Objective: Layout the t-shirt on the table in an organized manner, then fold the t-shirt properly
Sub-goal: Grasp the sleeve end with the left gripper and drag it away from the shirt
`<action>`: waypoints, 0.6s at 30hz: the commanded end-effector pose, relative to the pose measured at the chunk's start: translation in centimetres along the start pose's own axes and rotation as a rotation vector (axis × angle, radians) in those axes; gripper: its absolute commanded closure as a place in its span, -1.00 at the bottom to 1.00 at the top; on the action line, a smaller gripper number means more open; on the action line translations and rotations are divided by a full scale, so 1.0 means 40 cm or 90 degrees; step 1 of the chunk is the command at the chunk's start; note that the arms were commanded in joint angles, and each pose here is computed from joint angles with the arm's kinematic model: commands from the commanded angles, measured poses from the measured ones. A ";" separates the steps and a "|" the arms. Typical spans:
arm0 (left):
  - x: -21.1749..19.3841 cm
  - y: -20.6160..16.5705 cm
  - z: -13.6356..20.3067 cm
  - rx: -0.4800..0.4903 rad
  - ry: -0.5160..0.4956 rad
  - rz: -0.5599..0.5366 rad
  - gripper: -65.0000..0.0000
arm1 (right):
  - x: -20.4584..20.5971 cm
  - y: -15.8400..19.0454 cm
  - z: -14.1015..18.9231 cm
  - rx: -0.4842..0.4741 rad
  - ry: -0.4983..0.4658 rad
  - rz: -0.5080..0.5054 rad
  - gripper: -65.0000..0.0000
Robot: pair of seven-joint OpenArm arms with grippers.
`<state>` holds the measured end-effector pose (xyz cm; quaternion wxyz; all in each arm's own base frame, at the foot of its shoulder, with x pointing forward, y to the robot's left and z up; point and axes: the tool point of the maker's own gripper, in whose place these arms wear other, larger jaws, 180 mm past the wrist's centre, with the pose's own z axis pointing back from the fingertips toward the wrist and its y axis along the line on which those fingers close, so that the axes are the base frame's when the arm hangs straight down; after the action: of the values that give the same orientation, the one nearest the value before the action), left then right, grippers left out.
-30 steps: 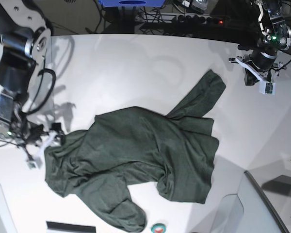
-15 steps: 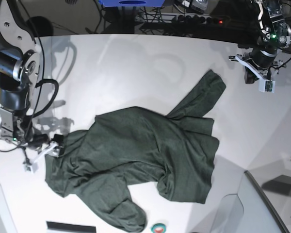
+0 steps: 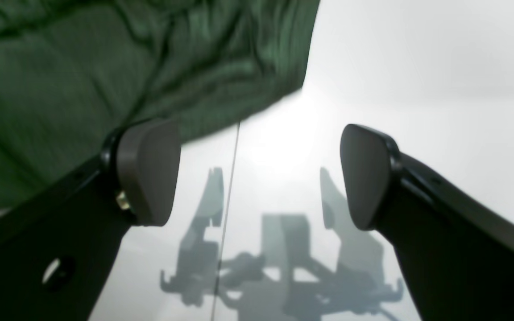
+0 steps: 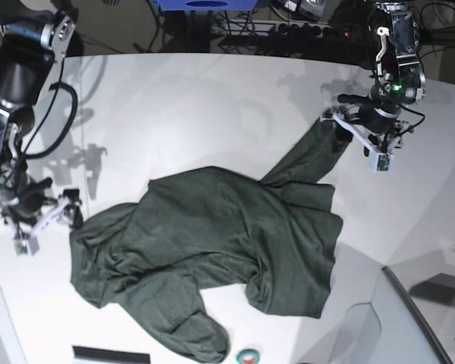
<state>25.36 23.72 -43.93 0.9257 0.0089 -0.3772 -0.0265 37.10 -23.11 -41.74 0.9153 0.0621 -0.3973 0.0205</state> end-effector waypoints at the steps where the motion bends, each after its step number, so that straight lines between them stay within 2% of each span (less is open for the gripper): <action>1: 0.039 0.017 0.004 0.009 -0.031 -0.006 -0.43 | 0.050 -0.015 0.012 -0.005 -0.035 0.010 -0.57; 5: 0.019 -0.022 -0.047 -0.018 0.000 -0.015 -0.22 | 0.035 -0.016 0.014 -0.006 -0.028 0.009 -0.57; 10: -0.071 -0.075 -0.101 -0.039 0.082 -0.084 0.03 | 0.025 -0.009 0.013 -0.003 -0.025 0.006 -0.57; 12: -0.088 -0.090 -0.101 -0.045 0.094 -0.103 0.30 | 0.012 -0.009 0.014 -0.002 -0.019 0.005 -0.57; 15: -0.135 -0.089 -0.086 -0.048 0.120 -0.109 0.92 | 0.008 -0.013 0.016 -0.004 -0.017 0.006 -0.57; 16: -0.154 -0.080 -0.078 -0.045 0.131 -0.116 1.00 | 0.000 -0.015 0.018 -0.005 -0.013 0.005 -0.57; 18: -0.207 -0.052 -0.050 -0.031 0.163 -0.156 1.00 | -0.011 -0.016 0.020 -0.006 -0.009 0.006 -0.57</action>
<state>23.65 20.46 -49.45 0.9372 0.0072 -0.3218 -0.1341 35.04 -23.23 -43.28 0.9240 0.0603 -0.3770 0.0195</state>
